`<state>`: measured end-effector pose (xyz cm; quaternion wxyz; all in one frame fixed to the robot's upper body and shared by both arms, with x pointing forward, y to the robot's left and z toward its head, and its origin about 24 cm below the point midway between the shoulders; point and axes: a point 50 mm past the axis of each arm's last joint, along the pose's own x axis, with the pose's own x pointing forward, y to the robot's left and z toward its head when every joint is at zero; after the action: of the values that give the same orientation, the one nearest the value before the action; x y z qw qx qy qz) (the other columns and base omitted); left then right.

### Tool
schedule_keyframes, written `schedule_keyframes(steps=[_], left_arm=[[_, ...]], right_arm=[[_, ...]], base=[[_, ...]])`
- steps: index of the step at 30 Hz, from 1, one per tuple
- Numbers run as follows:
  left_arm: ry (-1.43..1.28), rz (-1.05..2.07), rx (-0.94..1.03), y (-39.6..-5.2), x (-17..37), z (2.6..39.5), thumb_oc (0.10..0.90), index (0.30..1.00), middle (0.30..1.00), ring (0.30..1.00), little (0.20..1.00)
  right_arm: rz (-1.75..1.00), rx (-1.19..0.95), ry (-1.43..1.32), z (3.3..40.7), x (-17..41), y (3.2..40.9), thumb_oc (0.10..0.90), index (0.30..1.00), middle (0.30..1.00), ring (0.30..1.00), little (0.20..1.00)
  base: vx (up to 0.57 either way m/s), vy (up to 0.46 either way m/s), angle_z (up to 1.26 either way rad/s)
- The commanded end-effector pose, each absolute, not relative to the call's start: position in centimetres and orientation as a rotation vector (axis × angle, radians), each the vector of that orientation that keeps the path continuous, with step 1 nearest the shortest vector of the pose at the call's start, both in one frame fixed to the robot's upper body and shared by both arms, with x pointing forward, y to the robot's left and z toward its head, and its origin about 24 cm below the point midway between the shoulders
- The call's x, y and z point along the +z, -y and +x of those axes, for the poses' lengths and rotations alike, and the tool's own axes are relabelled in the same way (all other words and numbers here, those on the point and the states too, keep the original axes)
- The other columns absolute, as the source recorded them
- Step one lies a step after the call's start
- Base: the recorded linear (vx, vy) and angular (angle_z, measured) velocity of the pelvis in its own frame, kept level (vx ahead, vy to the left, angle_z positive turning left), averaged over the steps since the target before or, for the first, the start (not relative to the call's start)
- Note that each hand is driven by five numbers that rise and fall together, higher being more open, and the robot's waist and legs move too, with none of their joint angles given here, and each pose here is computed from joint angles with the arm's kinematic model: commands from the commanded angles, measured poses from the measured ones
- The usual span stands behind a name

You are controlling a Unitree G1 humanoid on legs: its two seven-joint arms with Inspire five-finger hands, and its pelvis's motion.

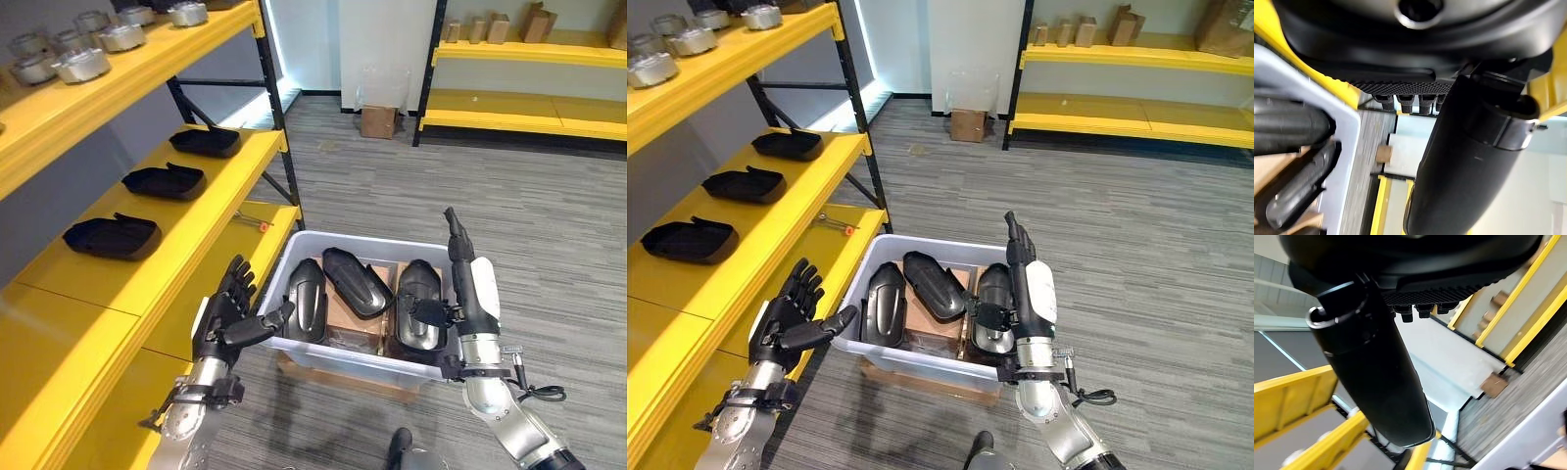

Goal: Move parts from the plastic box to the shelf.

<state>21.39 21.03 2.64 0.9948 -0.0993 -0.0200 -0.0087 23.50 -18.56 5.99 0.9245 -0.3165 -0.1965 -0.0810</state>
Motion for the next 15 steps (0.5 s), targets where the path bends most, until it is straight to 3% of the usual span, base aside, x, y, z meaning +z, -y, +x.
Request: schedule_keyframes(steps=[1,9,15], left_arm=[[0.322,-0.254,-0.039,-20.87,7.47,22.27,0.900,1.000,1.000,1.000,1.000],[0.337,-0.239,-0.058,-20.94,7.57,22.28,0.900,1.000,1.000,1.000,1.000],[0.359,-0.186,-0.055,-20.74,8.10,22.53,0.900,1.000,1.000,1.000,1.000]], right_arm=[[-0.570,-0.195,0.645,24.20,10.63,18.32,0.900,1.000,1.000,1.000,1.000],[-0.549,-0.183,0.645,23.60,10.43,18.69,0.900,1.000,1.000,1.000,1.000],[-0.495,-0.182,0.669,24.19,11.16,17.79,0.900,1.000,1.000,1.000,1.000]], base=[[0.12,0.167,-0.13],[0.08,0.157,-0.09],[-0.05,0.007,-0.05]])
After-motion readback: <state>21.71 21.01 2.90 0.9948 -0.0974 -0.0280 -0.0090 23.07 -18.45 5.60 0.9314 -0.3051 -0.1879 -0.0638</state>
